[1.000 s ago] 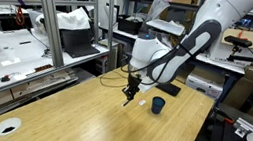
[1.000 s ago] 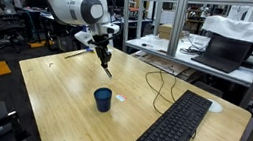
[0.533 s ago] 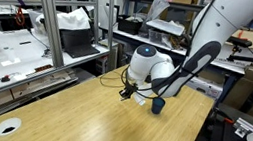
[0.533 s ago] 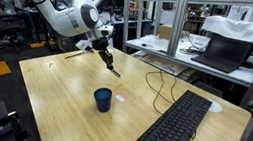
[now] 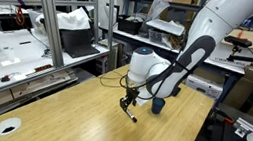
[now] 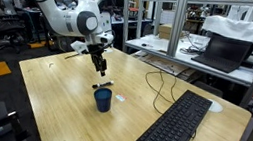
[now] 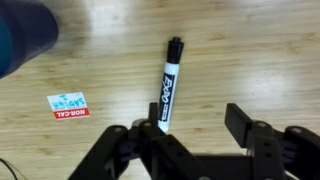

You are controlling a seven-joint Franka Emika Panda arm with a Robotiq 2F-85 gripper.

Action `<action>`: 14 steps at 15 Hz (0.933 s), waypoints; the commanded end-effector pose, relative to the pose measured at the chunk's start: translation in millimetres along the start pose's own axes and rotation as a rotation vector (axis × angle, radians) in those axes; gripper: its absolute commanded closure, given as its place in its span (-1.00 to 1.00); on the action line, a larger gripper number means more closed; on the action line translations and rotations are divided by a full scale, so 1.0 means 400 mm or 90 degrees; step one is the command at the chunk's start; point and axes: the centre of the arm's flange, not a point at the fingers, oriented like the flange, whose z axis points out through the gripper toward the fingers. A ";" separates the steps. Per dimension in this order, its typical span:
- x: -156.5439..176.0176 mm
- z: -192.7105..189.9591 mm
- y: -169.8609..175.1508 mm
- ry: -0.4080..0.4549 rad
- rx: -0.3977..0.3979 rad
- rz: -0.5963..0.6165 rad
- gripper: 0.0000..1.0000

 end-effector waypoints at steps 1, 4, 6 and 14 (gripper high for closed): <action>0.048 -0.043 0.055 -0.126 0.021 -0.002 -0.96; 0.092 -0.095 0.117 -0.225 0.027 0.014 -1.00; 0.126 -0.149 0.163 -0.269 0.027 0.025 -1.00; 0.201 -0.299 0.258 -0.321 0.037 0.075 -1.00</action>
